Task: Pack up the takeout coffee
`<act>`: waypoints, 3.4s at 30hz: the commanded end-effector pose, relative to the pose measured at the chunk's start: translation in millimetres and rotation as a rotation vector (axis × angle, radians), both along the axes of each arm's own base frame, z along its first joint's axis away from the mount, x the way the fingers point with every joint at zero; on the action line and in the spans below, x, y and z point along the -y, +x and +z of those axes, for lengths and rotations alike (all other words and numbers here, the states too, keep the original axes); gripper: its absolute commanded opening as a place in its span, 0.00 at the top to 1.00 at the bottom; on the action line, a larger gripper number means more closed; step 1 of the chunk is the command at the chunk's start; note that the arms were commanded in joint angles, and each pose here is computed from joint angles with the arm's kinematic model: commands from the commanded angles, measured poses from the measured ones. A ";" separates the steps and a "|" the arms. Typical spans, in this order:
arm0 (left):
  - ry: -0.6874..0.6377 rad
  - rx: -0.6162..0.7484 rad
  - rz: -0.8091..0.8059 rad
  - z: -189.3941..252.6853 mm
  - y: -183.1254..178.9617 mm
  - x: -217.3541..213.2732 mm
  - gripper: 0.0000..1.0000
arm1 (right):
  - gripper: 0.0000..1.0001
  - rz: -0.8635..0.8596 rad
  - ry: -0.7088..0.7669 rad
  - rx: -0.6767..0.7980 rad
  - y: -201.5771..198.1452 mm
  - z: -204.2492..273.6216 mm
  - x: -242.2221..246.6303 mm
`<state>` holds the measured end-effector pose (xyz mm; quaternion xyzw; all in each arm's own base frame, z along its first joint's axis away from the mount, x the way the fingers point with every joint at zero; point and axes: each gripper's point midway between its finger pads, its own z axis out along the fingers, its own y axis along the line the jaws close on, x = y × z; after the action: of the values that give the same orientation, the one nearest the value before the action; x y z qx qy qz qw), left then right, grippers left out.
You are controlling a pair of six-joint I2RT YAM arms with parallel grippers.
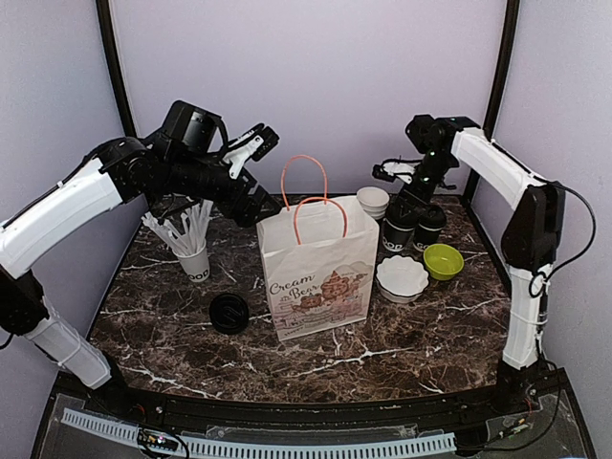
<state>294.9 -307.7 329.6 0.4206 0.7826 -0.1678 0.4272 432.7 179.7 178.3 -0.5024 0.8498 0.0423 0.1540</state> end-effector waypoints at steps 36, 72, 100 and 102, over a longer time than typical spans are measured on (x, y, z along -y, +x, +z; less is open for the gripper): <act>-0.026 0.158 0.043 46.7 18.6 -3.2 0.08 | 0.29 0.516 -0.075 -0.052 -236.4 -44.8 10.7; 0.050 0.057 -0.055 18.4 45.4 36.4 0.14 | 0.38 0.589 0.008 -0.108 -243.3 22.7 -11.0; 0.135 -0.146 -0.050 -38.2 16.4 16.7 0.32 | 0.38 0.469 0.370 0.516 -143.5 241.8 -67.8; 0.135 -0.155 -0.058 -38.9 15.3 17.8 0.42 | 0.38 0.517 0.377 0.503 -151.3 239.1 -84.6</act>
<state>320.1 -334.5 283.2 0.4589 0.8074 -0.1505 0.3390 295.3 229.8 409.8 -0.6369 0.6427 0.0694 0.4201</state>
